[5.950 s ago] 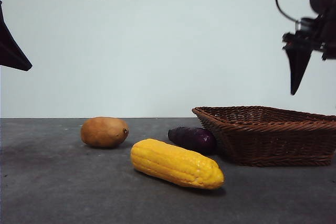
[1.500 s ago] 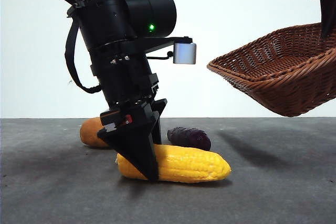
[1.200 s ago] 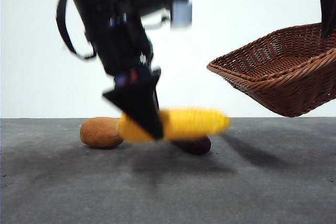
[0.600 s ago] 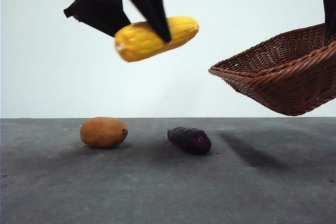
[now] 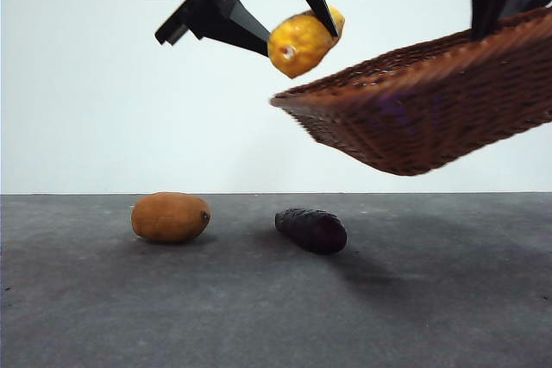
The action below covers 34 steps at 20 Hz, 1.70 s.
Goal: Help me put the vegetables on the table into the basket
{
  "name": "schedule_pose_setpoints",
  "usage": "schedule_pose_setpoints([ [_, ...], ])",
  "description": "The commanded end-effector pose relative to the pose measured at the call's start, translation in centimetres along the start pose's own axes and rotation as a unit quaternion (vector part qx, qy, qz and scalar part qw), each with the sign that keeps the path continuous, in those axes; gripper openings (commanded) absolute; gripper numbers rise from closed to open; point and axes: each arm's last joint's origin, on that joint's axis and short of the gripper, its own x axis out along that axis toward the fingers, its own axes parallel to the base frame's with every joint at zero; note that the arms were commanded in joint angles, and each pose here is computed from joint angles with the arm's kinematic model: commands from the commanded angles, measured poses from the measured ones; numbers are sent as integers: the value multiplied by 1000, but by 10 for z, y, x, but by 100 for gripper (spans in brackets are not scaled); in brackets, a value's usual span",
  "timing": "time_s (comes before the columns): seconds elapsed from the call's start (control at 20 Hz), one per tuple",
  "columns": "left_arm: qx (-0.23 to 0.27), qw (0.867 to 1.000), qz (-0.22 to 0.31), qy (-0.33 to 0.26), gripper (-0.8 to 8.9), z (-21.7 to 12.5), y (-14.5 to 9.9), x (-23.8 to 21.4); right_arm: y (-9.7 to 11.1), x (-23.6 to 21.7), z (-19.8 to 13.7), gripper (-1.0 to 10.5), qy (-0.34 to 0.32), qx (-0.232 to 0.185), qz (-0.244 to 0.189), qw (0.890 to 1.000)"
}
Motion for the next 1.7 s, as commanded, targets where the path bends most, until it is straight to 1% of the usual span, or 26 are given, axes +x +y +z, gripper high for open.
schedule_pose_setpoints([
  [0.05,-27,999,-13,-13,0,3,-2,3,10,2,-4,-17,14,-2,10,1000],
  [0.15,-29,999,-21,-19,20,5,-2,3,18,5,-5,-17,18,-15,13,1000],
  [0.2,-30,999,-20,-18,87,4,-2,3,21,6,-5,-17,20,-20,15,999],
  [0.35,-28,999,-19,-17,443,4,-2,3,26,7,-6,-17,24,-28,17,999],
  [0.4,-25,999,-18,-18,521,5,-1,4,27,7,-7,-17,26,-29,18,999],
  [0.45,-23,999,-16,-16,549,5,0,5,27,7,-7,-17,27,-29,17,999],
  [0.6,-26,1000,-3,-1,576,2,5,13,27,7,-7,-17,27,-29,17,999],
  [0.7,-21,1000,9,5,575,3,10,16,26,7,-7,-17,26,-29,12,999],
  [0.8,-21,1000,19,-7,575,9,18,13,25,7,-7,-17,25,-32,-7,999],
  [0.95,-17,998,57,-2,575,21,37,5,22,7,-6,-17,23,-31,-45,998],
  [1.1,-24,995,101,12,575,28,63,-3,17,5,-6,-17,20,-24,-49,998],
  [1.15,-17,993,114,16,575,30,72,-6,17,5,-6,-17,20,-24,-51,998],
  [1.2,2,992,127,20,575,33,81,-9,16,5,-6,-17,20,-24,-54,998],
  [1.3,61,986,152,30,574,38,97,-16,11,4,-5,-16,18,-17,-58,998],
  [1.35,105,978,174,38,574,39,103,-18,11,4,-5,-17,18,-17,-59,998],
  [1.45,212,950,218,69,574,38,111,-19,11,4,-5,-17,18,-17,-59,998],
  [1.5,275,928,231,97,574,36,114,-18,11,4,-5,-17,18,-18,-59,998],
  [1.6,381,885,224,146,574,32,118,-14,11,4,-4,-17,9,-23,-59,998],
  [1.7,461,845,208,175,574,31,120,-10,11,4,-2,-17,2,-27,-58,998],
])
